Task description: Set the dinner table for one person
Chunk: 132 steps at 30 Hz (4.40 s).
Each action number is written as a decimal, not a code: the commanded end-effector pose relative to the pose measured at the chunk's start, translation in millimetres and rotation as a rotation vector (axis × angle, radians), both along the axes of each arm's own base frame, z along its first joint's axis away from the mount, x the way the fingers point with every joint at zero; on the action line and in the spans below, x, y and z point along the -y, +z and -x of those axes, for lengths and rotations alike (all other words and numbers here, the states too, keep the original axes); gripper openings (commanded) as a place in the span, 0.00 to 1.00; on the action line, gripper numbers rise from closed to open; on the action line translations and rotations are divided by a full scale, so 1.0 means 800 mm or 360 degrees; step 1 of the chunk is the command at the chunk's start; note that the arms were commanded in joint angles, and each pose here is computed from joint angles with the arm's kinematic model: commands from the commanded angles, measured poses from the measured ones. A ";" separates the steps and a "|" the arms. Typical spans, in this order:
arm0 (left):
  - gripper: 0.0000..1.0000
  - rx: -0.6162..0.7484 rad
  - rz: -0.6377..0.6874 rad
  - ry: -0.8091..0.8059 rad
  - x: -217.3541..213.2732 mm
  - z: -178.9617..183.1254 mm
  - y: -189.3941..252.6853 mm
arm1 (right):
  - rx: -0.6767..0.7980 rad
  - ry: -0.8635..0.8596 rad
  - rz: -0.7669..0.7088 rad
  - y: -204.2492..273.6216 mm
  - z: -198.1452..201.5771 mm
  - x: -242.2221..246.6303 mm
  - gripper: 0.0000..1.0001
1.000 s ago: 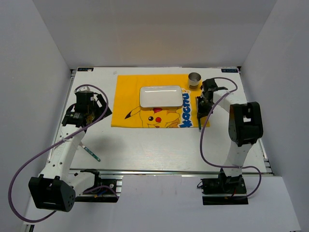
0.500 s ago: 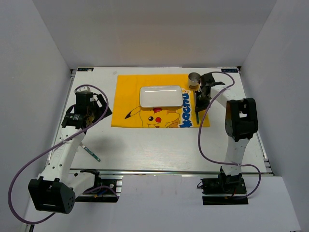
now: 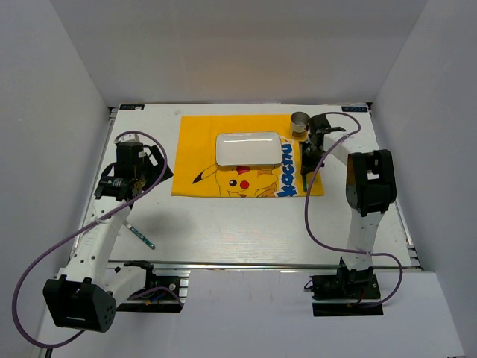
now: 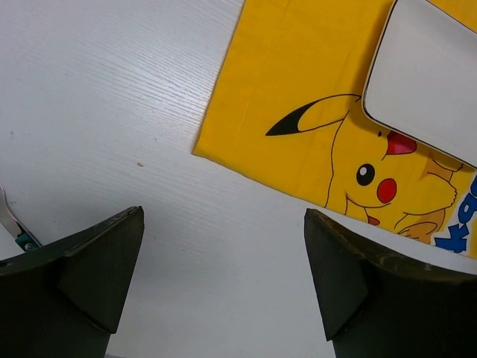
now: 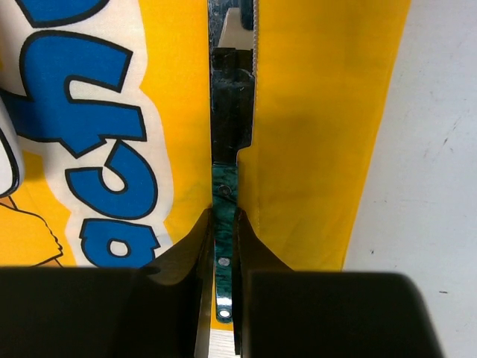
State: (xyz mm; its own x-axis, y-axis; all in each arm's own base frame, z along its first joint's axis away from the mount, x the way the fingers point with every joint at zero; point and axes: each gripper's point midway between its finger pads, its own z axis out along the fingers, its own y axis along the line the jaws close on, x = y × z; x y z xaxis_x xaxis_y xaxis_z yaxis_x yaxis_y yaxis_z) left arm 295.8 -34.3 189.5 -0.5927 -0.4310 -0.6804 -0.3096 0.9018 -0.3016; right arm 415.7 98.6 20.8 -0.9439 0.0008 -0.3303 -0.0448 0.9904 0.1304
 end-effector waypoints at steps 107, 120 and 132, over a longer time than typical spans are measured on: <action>0.00 -0.0785 -0.0287 -0.0642 0.099 -0.140 -0.178 | 0.0732 0.0343 -0.0737 0.207 0.193 -0.070 0.89; 0.00 -0.0852 -0.0331 -0.0615 0.098 -0.124 -0.194 | 0.0715 0.0335 -0.0753 0.203 0.195 -0.072 0.89; 0.00 -0.0911 -0.0404 -0.0578 0.097 -0.111 -0.201 | 0.0733 0.0326 -0.0753 0.208 0.198 -0.070 0.89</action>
State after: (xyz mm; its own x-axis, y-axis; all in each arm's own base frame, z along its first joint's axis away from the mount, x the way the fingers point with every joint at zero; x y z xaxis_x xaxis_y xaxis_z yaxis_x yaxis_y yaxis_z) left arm 388.8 -113.3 24.4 -0.9634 -0.0104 -0.2680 -0.0164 0.9997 0.0201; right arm 256.6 153.7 176.2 -0.7331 0.0740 -0.6761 -0.3601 0.8011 0.4781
